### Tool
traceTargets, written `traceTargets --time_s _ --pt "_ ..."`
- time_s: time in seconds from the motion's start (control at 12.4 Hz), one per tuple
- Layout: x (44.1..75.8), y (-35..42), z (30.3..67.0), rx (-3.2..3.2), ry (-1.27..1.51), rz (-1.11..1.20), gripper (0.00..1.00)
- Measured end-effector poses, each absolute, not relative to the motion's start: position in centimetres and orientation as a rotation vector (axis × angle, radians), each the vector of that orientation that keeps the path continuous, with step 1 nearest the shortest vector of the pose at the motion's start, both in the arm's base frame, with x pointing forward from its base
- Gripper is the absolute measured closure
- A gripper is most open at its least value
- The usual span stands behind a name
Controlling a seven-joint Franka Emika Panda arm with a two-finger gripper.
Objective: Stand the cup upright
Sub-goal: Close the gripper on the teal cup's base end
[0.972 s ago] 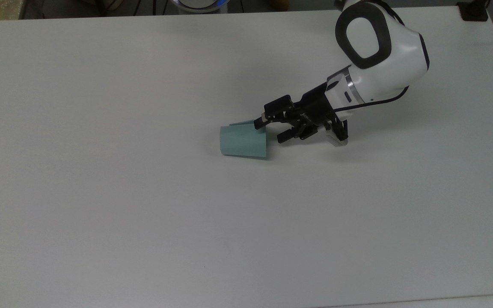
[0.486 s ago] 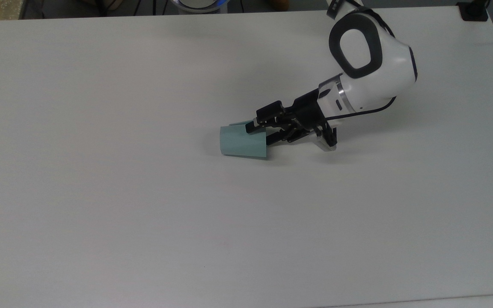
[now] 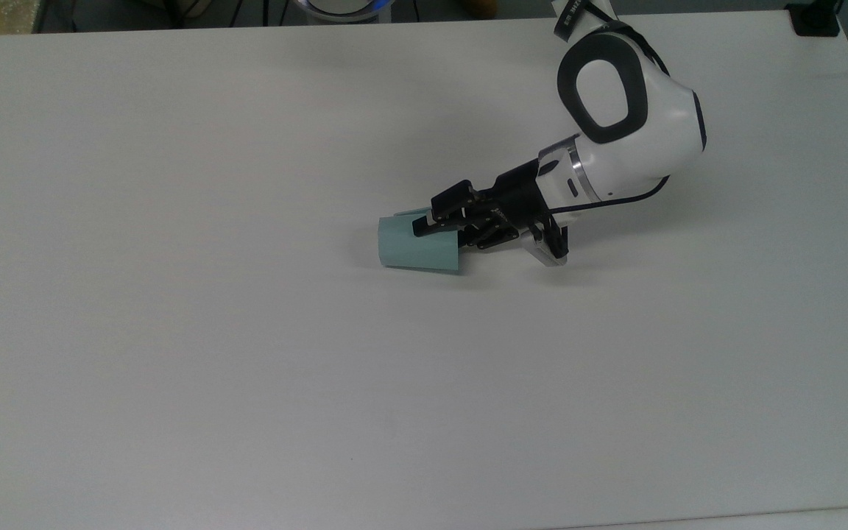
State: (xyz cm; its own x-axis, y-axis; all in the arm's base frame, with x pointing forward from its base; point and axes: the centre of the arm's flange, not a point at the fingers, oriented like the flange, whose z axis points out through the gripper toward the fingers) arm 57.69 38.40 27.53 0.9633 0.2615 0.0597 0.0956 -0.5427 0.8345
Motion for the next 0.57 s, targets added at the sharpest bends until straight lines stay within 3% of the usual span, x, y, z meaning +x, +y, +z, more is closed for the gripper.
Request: traceTargets --time_s 0.08,0.24,0.4,0.57 --pt "57.7 38.4 27.6 2.141 0.251 0.221 0.34" --pt "58.1 38.1 28.7 2.124 0.242 0.241 0.64" --pt "58.3 37.7 29.5 2.113 0.239 0.238 0.87" --pt "58.2 37.8 29.3 2.104 0.258 0.233 0.87"
